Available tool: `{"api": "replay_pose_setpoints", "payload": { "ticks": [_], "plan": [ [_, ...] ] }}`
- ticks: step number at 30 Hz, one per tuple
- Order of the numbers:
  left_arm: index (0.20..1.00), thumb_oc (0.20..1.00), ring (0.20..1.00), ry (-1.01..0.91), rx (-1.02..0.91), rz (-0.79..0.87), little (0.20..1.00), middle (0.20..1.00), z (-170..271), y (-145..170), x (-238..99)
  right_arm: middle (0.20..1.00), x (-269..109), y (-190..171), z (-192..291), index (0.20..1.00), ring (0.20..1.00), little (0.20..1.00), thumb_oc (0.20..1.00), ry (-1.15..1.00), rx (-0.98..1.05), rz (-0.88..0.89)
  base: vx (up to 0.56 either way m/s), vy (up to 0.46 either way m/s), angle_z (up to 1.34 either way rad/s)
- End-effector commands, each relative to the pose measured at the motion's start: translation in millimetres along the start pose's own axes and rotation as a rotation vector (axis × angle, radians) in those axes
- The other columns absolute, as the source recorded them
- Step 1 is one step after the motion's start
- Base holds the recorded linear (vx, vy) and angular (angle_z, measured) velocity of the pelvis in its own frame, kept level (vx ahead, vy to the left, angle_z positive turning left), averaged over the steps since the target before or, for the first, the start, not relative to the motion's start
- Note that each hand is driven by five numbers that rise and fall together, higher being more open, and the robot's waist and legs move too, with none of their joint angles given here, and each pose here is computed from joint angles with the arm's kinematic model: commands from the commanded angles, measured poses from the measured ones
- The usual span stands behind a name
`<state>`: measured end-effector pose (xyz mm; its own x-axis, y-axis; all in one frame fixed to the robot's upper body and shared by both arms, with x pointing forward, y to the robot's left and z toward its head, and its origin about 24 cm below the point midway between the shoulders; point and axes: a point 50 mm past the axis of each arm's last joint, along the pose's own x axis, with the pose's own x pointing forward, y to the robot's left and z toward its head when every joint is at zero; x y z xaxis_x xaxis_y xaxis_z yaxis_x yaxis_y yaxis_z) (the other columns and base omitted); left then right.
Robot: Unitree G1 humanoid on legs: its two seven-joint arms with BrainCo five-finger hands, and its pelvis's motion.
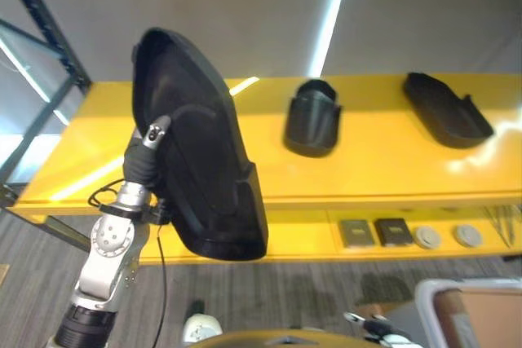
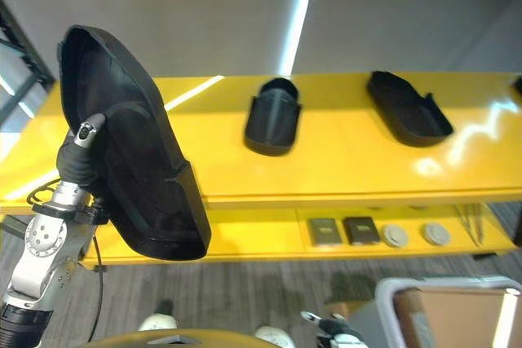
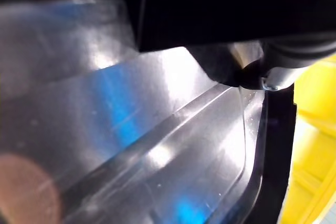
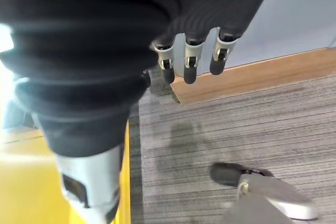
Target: Move parts from the plastic box to the shelf.
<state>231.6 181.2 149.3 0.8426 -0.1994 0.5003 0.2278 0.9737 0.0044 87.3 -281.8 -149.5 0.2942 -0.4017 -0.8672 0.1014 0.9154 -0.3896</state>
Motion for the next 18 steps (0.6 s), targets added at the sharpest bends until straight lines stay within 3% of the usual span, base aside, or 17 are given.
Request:
{"api": "replay_pose_setpoints", "payload": {
  "ticks": [1,9,18],
  "plan": [
    [0.2,0.2,0.2,-0.174,0.086,-0.091,0.2,0.2,38.6,-3.2,9.8,1.0,-3.7,29.3,-7.2,1.0,1.0,1.0,1.0,0.031,-0.033,0.055,-0.06,0.419,0.27],
    [0.2,0.2,0.2,-0.215,0.186,-0.086,0.2,0.2,46.0,2.2,20.4,1.0,-10.6,72.7,16.6,1.0,1.0,1.0,1.0,-0.078,-0.129,0.16,-0.06,0.314,-0.07],
    [0.2,0.2,0.2,-0.188,0.127,0.003,0.2,0.2,35.5,8.3,12.8,1.0,-15.7,85.9,-2.5,1.0,1.0,1.0,1.0,-0.049,-0.23,0.228,-0.03,-0.064,0.44]
  ]
}}
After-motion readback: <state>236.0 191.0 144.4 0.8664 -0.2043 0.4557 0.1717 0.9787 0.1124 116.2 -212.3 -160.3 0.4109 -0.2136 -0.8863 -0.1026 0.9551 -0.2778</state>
